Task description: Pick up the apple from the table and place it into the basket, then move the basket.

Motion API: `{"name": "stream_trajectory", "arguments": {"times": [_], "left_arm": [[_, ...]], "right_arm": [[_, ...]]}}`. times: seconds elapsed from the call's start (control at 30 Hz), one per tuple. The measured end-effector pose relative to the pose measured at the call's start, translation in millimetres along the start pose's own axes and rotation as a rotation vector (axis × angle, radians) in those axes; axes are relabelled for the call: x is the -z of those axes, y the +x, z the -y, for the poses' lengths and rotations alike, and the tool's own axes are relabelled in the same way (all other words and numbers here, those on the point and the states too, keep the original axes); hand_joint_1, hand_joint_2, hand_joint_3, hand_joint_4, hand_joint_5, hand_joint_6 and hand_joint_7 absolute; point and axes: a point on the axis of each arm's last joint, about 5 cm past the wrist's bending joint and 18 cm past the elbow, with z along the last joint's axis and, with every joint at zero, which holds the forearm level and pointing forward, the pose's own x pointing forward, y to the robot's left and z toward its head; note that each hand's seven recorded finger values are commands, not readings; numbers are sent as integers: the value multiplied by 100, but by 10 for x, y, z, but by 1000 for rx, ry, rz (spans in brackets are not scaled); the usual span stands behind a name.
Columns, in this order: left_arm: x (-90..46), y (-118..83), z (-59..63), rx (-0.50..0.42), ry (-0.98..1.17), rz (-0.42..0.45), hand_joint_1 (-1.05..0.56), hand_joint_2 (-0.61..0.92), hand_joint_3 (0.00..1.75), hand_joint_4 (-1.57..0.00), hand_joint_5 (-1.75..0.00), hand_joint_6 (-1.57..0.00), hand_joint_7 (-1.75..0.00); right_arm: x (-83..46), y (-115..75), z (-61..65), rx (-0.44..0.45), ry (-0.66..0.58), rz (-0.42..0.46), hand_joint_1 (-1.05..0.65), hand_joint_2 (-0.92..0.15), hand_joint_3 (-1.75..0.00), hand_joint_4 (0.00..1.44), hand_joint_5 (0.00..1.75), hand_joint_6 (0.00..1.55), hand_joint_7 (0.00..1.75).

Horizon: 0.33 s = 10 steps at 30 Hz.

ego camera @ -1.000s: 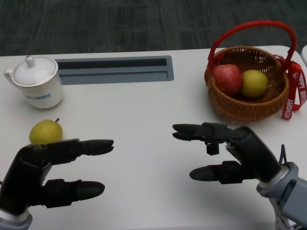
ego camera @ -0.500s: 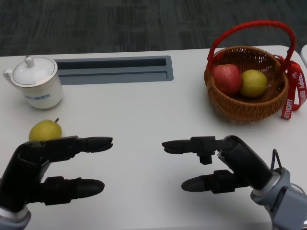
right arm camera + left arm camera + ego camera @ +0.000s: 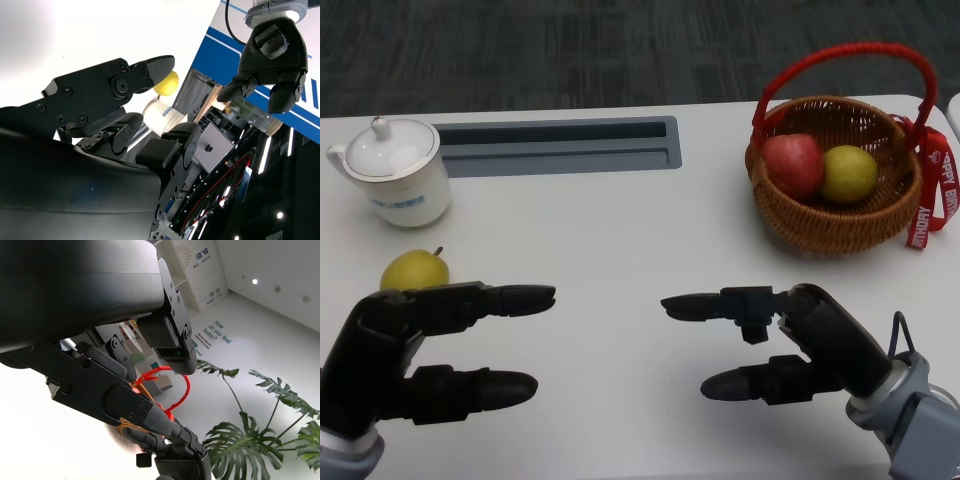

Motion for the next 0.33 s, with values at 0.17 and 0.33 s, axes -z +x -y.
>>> {"name": "stream_trajectory", "arguments": {"times": [0.17,0.33], "left_arm": [[0,0,0,3,0,0,-44,76,0,-105,-1,-92,0],[0,-1,1,10,-1,0,-45,76,0,-106,-1,-93,0]], "right_arm": [[-2,-10,14,0,-6,0,-40,-79,0,79,0,73,0],[-2,-16,11,0,-6,-1,-40,-79,0,79,0,73,0]]}}
